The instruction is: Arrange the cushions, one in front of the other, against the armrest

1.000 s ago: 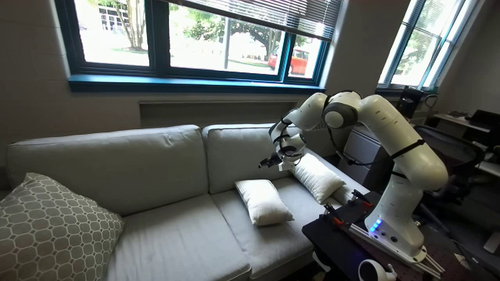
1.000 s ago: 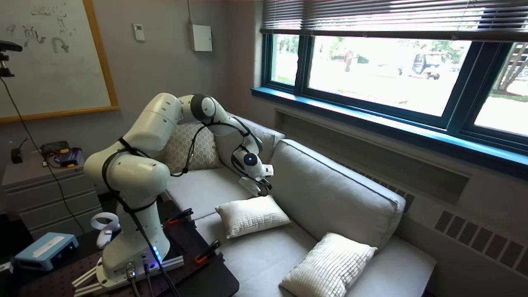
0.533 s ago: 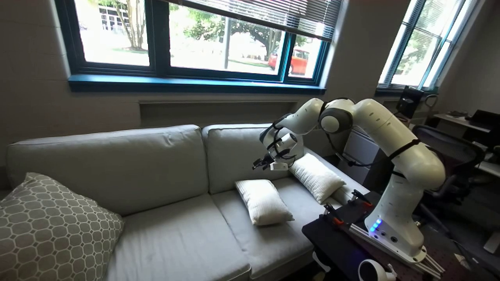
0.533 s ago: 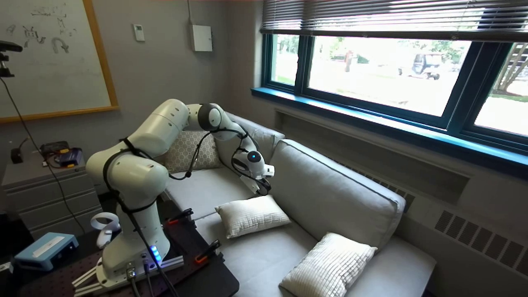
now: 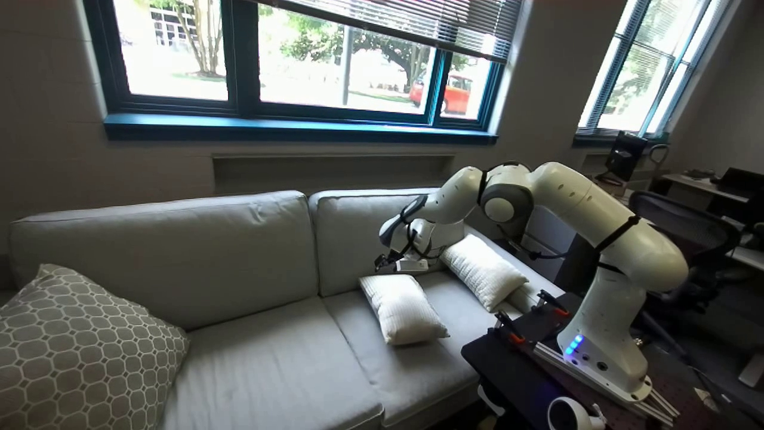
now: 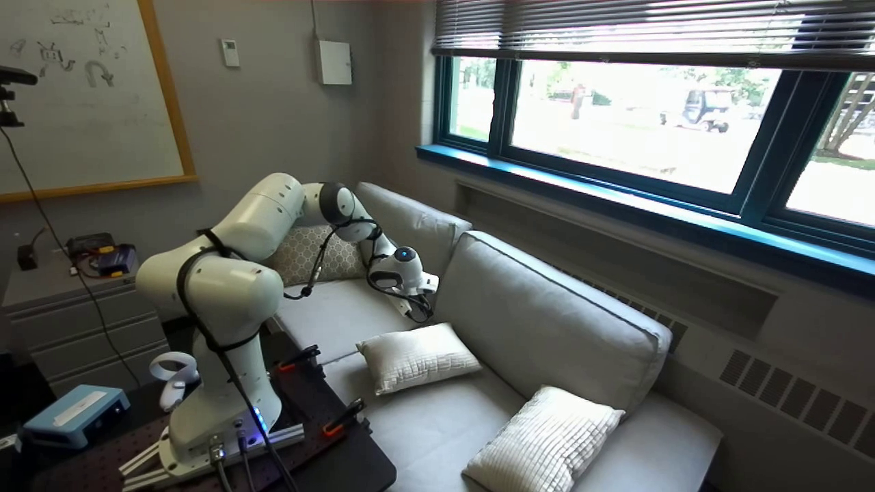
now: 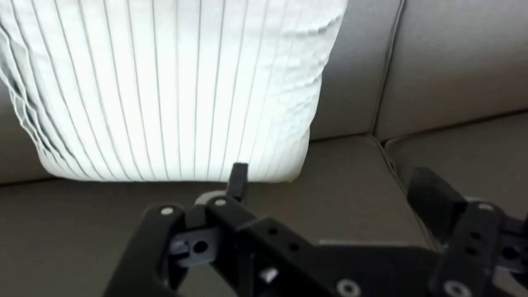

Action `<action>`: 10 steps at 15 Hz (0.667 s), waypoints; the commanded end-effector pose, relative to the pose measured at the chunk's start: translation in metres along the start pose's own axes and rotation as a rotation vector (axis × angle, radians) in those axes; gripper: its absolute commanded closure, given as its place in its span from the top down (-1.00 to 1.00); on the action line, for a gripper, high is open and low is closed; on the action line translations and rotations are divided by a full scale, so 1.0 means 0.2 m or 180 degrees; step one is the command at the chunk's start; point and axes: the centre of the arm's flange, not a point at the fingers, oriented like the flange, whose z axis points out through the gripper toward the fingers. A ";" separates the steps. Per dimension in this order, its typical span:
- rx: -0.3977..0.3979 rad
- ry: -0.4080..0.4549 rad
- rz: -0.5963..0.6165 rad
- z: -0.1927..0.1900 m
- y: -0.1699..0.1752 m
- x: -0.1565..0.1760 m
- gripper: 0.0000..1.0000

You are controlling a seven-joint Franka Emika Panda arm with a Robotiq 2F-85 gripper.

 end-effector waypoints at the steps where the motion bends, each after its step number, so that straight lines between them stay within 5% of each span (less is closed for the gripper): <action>1: -0.0225 -0.0330 -0.0141 0.20 -0.34 0.11 1.00; 6: -0.0534 -0.0956 -0.0506 0.31 -0.73 -0.01 1.00; 10: -0.1077 -0.1317 -0.0314 0.39 -0.91 -0.02 1.00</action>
